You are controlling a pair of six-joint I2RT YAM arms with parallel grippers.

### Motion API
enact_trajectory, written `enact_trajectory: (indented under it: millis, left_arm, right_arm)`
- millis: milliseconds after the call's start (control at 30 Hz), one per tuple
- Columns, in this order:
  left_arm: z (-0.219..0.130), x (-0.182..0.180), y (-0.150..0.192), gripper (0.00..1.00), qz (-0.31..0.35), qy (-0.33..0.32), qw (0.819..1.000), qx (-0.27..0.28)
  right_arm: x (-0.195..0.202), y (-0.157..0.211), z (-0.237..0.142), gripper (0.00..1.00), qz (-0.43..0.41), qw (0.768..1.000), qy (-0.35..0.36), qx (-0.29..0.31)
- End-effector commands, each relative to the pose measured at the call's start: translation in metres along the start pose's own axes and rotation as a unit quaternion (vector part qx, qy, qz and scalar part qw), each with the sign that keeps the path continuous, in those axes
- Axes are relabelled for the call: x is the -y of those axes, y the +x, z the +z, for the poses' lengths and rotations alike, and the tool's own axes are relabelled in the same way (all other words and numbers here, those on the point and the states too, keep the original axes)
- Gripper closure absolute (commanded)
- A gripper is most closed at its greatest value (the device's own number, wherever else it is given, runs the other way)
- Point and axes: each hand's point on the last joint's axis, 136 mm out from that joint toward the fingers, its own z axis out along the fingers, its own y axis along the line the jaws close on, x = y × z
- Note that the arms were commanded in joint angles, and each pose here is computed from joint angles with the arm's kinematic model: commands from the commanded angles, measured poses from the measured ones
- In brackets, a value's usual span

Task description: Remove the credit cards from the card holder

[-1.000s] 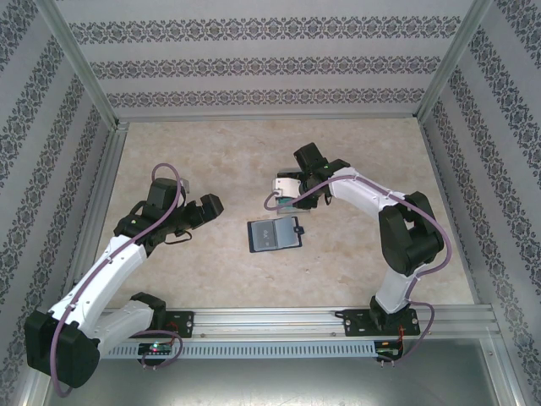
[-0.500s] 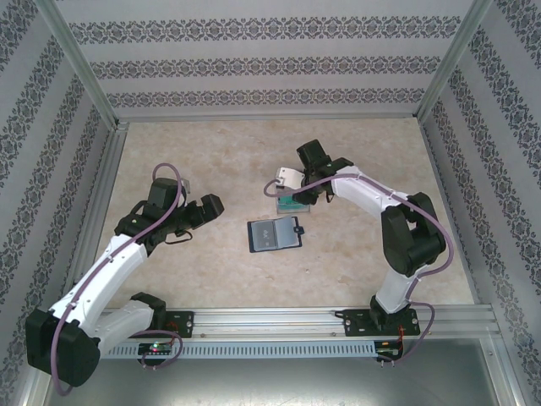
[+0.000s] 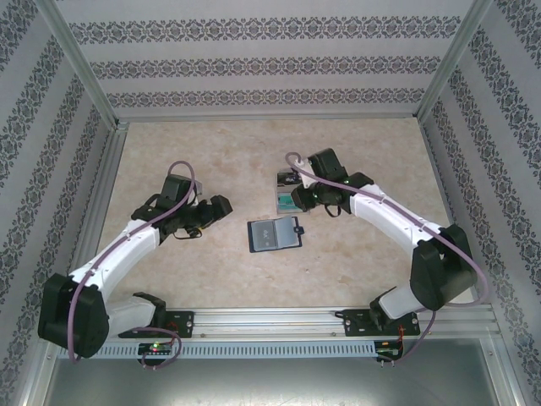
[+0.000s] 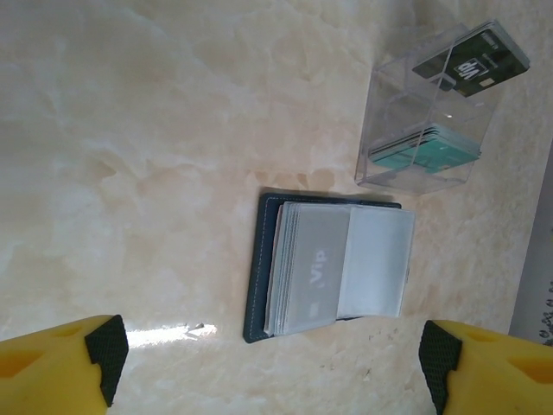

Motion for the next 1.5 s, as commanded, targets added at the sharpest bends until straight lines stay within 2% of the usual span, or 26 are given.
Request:
enact_trajectory:
  millis: [0, 133, 400, 500, 567, 800, 1467]
  left_arm:
    - [0.010, 0.017, 0.002, 0.14, 0.004, 0.027, 1.000, -0.015]
    - [0.026, 0.023, 0.010, 0.21, 0.006, 0.022, 0.999, -0.039]
    - [0.045, 0.032, 0.022, 0.25, 0.024, 0.018, 0.997, -0.071]
    - [0.051, 0.032, 0.026, 0.29, 0.025, 0.018, 0.996, -0.083]
    - [0.054, 0.031, 0.028, 0.31, 0.025, 0.019, 0.995, -0.089]
    - [0.067, 0.031, 0.035, 0.45, 0.033, 0.023, 0.993, -0.114]
    - [0.101, 0.011, 0.041, 0.45, 0.040, -0.011, 0.988, -0.148]
  right_arm:
    - [-0.008, 0.030, 0.012, 0.80, 0.124, 0.992, -0.021, -0.028]
    - [-0.008, 0.064, 0.031, 0.70, 0.157, 0.986, -0.018, -0.059]
    - [-0.008, 0.097, 0.061, 0.68, 0.202, 0.976, -0.012, -0.081]
    - [-0.014, 0.106, 0.070, 0.69, 0.200, 0.975, -0.005, -0.094]
    - [-0.020, 0.111, 0.075, 0.74, 0.204, 0.974, -0.003, -0.100]
    - [-0.034, 0.121, 0.087, 0.80, 0.218, 0.969, 0.009, -0.113]
    - [-0.036, 0.125, 0.094, 0.80, 0.223, 0.967, 0.011, -0.123]
